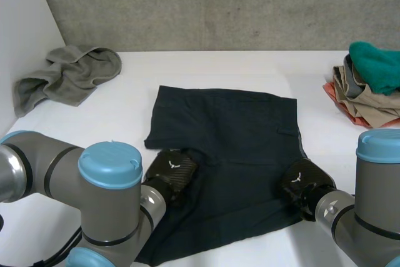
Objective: Fold the laundry.
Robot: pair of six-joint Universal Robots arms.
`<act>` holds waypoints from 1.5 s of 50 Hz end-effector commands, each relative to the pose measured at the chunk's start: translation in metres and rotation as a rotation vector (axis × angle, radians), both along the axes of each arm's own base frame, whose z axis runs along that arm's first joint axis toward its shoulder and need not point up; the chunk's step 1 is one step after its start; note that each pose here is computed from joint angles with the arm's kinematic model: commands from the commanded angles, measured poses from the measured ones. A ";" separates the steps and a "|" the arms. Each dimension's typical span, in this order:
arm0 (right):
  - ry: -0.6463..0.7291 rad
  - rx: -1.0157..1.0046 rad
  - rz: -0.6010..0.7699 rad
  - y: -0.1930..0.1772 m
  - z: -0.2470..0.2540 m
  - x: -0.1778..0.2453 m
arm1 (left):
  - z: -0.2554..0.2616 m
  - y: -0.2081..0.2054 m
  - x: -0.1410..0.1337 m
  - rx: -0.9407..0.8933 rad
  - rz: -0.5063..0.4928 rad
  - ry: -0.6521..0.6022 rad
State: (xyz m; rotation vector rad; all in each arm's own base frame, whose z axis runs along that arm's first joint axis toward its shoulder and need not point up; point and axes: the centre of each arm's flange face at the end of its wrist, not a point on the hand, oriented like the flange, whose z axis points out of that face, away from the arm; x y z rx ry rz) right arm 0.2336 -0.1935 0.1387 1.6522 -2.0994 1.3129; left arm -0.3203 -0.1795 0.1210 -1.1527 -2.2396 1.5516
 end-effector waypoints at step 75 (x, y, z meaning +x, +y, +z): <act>-0.346 -0.021 -0.248 -0.036 0.017 0.001 | 0.027 0.063 0.056 0.119 0.150 -0.166</act>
